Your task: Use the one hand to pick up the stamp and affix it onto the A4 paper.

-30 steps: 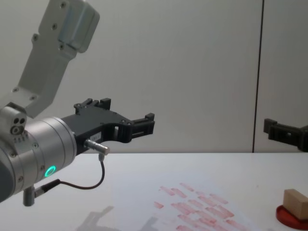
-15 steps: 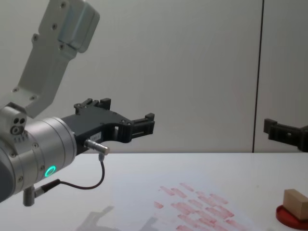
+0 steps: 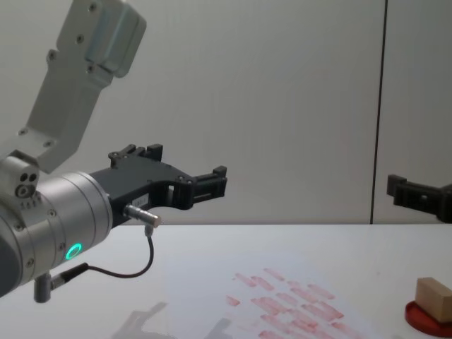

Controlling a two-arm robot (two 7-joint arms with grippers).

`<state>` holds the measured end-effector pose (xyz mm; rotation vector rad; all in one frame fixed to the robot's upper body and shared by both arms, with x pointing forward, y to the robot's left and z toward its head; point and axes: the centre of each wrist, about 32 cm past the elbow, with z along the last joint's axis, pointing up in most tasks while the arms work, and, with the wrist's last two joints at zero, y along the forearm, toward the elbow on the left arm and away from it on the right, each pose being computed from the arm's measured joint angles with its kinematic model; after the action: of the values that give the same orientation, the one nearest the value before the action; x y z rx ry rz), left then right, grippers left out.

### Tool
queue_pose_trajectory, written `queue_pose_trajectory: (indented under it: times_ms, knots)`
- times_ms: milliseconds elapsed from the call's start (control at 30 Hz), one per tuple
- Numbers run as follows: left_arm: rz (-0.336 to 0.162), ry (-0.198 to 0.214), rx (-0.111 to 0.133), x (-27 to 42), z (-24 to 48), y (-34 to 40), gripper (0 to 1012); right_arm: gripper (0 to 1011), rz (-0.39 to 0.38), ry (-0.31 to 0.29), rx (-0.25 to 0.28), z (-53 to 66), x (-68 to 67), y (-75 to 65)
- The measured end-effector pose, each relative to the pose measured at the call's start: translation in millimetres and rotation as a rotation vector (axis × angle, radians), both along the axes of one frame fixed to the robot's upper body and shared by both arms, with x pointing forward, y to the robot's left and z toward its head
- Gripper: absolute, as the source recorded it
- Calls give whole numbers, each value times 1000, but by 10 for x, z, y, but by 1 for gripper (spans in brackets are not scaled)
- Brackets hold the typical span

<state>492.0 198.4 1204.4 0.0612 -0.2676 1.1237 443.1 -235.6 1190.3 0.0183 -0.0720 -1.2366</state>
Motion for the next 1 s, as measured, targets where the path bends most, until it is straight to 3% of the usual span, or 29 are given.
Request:
queue_pose_trajectory:
  times_ms: [533, 1000]
  knots:
    - [0, 0, 0, 0, 0, 0, 993, 1001, -94, 95, -41, 108, -61, 136]
    - [0, 0, 0, 0, 0, 0, 993, 1001, -167, 203, -84, 12, -21, 171]
